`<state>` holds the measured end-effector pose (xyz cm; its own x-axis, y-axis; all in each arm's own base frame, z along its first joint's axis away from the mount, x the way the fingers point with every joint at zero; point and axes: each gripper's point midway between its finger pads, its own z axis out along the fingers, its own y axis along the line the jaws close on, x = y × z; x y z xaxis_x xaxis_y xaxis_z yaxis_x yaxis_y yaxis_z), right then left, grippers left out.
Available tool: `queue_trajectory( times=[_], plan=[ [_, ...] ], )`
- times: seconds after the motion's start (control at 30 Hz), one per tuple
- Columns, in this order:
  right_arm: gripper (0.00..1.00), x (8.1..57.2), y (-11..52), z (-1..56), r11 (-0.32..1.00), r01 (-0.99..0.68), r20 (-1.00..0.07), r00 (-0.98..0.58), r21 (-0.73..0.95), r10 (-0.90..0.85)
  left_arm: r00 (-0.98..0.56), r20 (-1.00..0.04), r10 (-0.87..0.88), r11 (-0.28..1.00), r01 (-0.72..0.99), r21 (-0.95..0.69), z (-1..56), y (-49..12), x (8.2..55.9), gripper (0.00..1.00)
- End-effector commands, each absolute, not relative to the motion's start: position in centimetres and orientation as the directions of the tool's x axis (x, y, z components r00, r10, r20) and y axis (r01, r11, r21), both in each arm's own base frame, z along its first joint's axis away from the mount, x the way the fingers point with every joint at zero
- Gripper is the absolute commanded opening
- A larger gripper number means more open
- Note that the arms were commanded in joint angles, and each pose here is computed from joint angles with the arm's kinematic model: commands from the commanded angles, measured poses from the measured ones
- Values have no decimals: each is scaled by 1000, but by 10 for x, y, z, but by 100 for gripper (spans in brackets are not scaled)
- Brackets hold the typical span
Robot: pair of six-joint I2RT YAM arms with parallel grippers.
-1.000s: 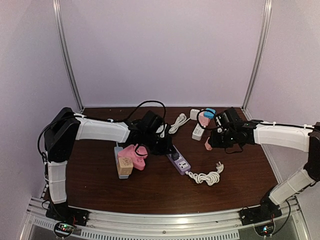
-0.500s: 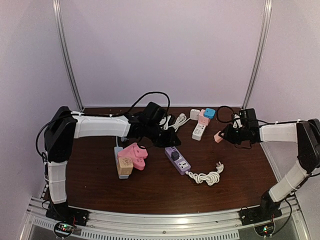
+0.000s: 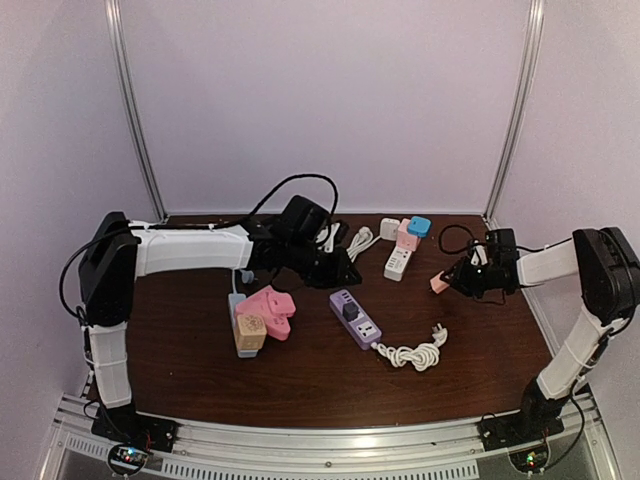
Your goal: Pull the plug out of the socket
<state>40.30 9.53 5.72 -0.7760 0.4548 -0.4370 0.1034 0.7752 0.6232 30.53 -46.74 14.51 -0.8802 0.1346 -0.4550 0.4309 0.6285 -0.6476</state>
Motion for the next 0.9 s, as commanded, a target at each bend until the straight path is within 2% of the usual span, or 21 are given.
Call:
queue_trajectory(
  times=[0.0,0.1,0.5,0.7,0.87],
  plan=[
    [25,402,89,52,765,108,-428,-775,635,464,-855,-501,130,612,467,-638,166,-465,303,16],
    [30,400,85,48,772,124,-418,-782,623,462,-855,-503,127,616,465,-635,166,-464,304,19],
    [69,393,66,62,850,170,-456,-783,498,423,-848,-516,119,637,464,-615,168,-457,307,29],
    [77,385,82,94,917,94,-544,-779,389,311,-854,-511,95,662,438,-609,164,-441,314,31],
    [77,372,123,119,950,-23,-598,-782,312,178,-861,-503,77,668,419,-615,162,-428,321,31]
  ],
)
